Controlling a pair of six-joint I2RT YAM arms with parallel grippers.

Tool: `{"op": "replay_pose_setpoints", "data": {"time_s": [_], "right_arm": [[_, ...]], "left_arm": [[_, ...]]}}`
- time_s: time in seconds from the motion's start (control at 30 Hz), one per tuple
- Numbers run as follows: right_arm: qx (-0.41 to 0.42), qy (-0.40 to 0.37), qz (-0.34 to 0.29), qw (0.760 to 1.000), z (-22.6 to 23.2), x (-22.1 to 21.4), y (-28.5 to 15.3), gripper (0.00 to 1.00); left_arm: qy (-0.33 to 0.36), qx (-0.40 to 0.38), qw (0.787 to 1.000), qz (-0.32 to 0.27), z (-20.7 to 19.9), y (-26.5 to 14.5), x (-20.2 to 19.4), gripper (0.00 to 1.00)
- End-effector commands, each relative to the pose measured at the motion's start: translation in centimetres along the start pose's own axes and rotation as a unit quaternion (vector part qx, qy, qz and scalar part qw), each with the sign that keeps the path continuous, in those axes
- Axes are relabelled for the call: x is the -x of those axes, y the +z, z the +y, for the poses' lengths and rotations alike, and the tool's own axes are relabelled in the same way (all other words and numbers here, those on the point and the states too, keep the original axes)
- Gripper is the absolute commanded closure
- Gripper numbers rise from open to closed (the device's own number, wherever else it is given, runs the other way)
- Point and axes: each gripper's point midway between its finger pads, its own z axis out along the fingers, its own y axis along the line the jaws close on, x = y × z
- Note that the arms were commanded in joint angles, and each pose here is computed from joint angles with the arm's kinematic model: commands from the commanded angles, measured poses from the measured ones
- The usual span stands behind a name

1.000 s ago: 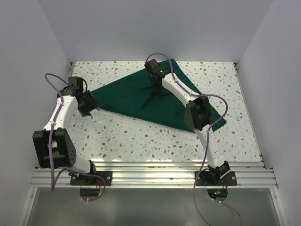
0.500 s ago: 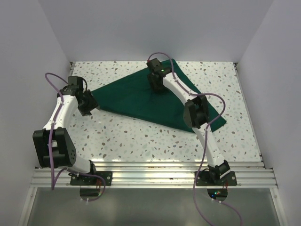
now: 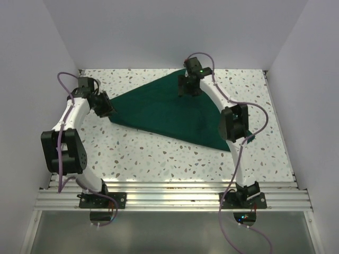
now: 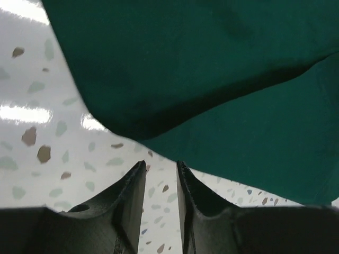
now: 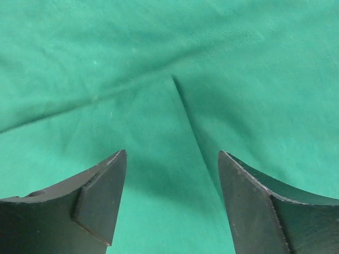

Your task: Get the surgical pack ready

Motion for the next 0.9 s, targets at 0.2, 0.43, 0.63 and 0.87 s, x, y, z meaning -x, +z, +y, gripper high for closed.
{"op": "replay_pose_setpoints", "data": {"time_s": [0.2, 0.43, 0.63, 0.87], "right_arm": [[0.128, 0.173, -0.025, 0.976, -6.3, 2.5, -13.1, 0.59], [0.121, 0.258, 0.028, 0.958, -10.7, -4.7, -12.1, 0.8], [0.132, 0.265, 0.061, 0.953, -10.3, -7.6, -10.7, 0.83], [0.131, 0.278, 0.077, 0.949, -10.3, -8.8, -9.6, 0.83]], "left_arm": [[0.061, -0.081, 0.995, 0.004, -2.8, 4.4, 4.4, 0.87], [0.059, -0.082, 0.994, 0.051, -2.0, 7.5, 3.4, 0.9], [0.064, -0.068, 0.993, 0.067, -1.3, 8.6, 3.2, 0.9], [0.057, -0.035, 0.992, 0.111, 0.9, 10.0, 0.5, 0.89]]}}
